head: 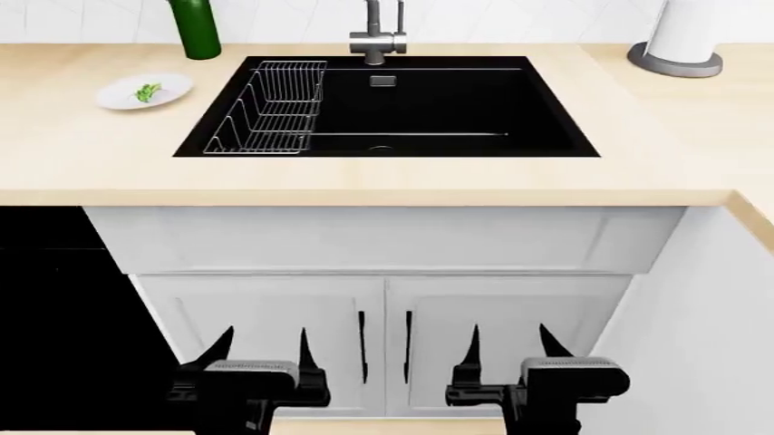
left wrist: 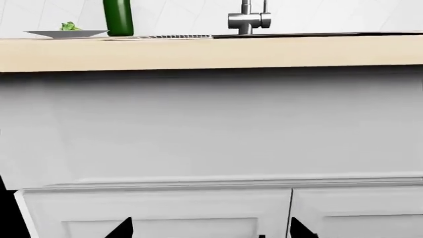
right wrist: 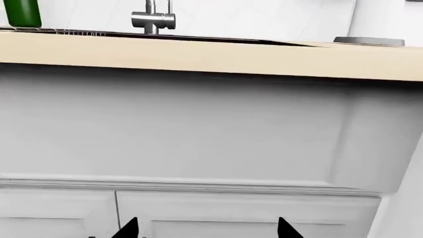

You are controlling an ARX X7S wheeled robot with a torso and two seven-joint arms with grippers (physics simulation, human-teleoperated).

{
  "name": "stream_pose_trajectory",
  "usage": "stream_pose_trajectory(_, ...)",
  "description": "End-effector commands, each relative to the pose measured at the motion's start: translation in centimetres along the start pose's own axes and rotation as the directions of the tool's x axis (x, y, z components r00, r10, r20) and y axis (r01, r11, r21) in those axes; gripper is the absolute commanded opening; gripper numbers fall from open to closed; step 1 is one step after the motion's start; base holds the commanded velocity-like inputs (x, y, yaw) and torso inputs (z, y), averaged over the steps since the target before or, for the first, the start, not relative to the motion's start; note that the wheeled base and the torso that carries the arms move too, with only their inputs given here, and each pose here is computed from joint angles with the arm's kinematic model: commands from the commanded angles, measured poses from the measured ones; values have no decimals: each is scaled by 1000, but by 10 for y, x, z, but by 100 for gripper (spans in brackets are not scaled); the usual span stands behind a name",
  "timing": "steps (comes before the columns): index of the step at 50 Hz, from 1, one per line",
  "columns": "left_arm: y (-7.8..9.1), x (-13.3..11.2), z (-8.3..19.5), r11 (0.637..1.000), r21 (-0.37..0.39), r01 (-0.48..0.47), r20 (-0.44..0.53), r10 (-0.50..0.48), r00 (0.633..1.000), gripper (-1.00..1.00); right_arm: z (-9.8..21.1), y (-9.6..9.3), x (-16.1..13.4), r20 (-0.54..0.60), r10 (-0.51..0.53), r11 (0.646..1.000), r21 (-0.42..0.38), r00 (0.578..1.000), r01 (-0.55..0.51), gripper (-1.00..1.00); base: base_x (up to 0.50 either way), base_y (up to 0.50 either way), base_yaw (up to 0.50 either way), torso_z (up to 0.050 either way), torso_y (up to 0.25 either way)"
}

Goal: Pick the celery from the counter and place it in the sink. Then turn on the sink faucet.

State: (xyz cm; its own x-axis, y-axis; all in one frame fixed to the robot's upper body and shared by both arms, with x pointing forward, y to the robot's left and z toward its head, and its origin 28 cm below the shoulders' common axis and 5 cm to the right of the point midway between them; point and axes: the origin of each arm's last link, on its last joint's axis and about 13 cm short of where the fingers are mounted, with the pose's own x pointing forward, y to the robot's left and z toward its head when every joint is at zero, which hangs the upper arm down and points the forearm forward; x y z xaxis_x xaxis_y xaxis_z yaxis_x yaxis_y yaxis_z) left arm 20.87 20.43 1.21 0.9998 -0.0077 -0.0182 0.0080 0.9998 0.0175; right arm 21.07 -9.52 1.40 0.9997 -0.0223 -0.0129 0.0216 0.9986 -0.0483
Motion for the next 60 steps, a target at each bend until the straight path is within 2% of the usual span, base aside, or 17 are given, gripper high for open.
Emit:
stream_pose_trajectory(1,-3,-3,0,999,28,26,15,-27,1000,100,-2,1,-4,16,38,998,43,999,-38,100,0,500,0,0,0)
stream_pose_trajectory(12,-2,-2,-1,999,40,25,20,-25,999,100,-3,1,-4,12,30,998,47,999,-30,100,0,498,0,0,0)
stream_pose_trajectory(15,-2,-2,-1,999,41,24,19,-25,1000,100,1,0,-4,10,35,997,62,999,-36,100,0,14,0,0,0)
stream_pose_trajectory(25,-3,-3,7,998,56,23,8,-23,1000,100,2,0,-5,15,37,999,37,999,-38,100,0,0,0,0,0)
stream_pose_trajectory(26,-4,-5,25,996,78,35,2,-35,999,100,25,-3,-4,14,50,996,79,999,-51,100,0,0,0,0,0)
stream_pose_trajectory(27,-3,-5,34,997,70,32,-1,-32,999,100,36,-4,-6,-28,67,995,78,997,-65,100,0,0,0,0,0)
stream_pose_trajectory(28,-1,-4,59,997,63,41,14,-42,999,100,58,-8,-5,-26,116,989,100,993,-113,100,0,0,0,0,0)
stream_pose_trajectory(29,1,-2,87,997,70,41,51,-44,998,100,82,-11,-6,-11,119,990,76,993,-118,100,0,0,0,0,0)
stream_pose_trajectory(30,3,-2,94,996,73,43,-11,-42,999,100,91,-12,-6,-35,144,987,76,989,-141,100,0,0,0,0,0)
stream_pose_trajectory(32,6,-2,140,994,77,78,36,-81,996,100,136,-18,-6,3,170,982,82,985,-170,100,0,0,0,0,0)
stream_pose_trajectory(33,7,-3,145,994,78,75,-2,-75,997,100,141,-19,-7,-30,174,982,74,984,-172,100,0,0,0,0,0)
stream_pose_trajectory(35,10,-3,167,993,88,84,5,-85,996,100,167,-24,-4,-1,164,985,59,986,-163,100,0,0,0,0,0)
stream_pose_trajectory(39,15,-5,193,993,69,93,23,-94,995,100,198,-27,-9,39,164,986,34,986,-166,100,0,0,0,0,0)
stream_pose_trajectory(44,17,-6,206,991,108,80,58,-87,995,100,210,-30,-5,41,166,984,66,985,-168,100,0,0,0,0,0)
stream_pose_trajectory(60,17,-2,209,991,110,75,79,-84,993,100,219,-33,-5,63,156,985,67,986,-160,100,0,0,0,0,0)
